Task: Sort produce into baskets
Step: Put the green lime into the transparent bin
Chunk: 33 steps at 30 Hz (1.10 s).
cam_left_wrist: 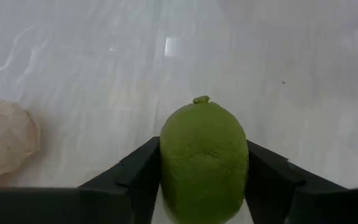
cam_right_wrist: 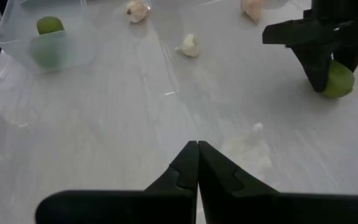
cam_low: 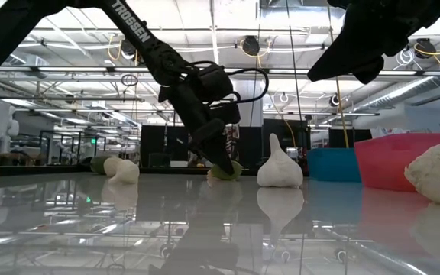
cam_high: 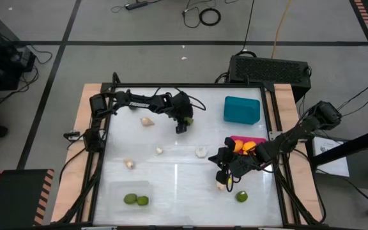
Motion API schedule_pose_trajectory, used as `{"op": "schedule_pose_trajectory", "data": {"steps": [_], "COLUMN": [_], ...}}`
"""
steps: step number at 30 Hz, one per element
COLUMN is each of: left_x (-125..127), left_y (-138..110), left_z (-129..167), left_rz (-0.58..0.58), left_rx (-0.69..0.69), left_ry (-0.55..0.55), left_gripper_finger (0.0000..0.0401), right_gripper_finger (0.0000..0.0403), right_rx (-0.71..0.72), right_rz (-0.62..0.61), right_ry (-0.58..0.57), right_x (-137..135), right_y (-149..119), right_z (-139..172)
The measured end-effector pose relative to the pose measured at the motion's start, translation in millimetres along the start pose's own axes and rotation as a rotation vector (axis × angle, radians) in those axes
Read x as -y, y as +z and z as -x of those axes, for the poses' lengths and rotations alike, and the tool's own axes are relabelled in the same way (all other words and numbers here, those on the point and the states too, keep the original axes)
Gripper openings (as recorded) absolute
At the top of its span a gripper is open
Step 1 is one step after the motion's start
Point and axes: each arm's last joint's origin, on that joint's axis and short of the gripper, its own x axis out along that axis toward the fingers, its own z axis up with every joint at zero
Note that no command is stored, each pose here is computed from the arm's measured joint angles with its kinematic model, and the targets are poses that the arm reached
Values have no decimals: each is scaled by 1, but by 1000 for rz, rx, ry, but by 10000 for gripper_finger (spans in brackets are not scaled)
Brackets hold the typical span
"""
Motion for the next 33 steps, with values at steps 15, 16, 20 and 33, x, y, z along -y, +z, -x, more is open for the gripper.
{"op": "schedule_pose_trajectory", "data": {"steps": [15,16,20,33], "left_x": [19,24,53,195], "left_y": [8,8,4,-51], "left_z": [47,58,105,169], "left_rz": [98,109,144,83], "left_rx": [-3,-21,-115,-419], "left_ry": [-274,-322,-511,-540], "left_gripper_finger": [171,171,172,173], "right_gripper_finger": [0,0,0,0], "right_rx": [0,0,1,4], "right_rz": [-26,-26,-27,-34], "right_ry": [1,1,1,-3], "right_x": [0,0,0,0], "right_y": [0,0,0,0], "right_z": [0,0,0,0]}}
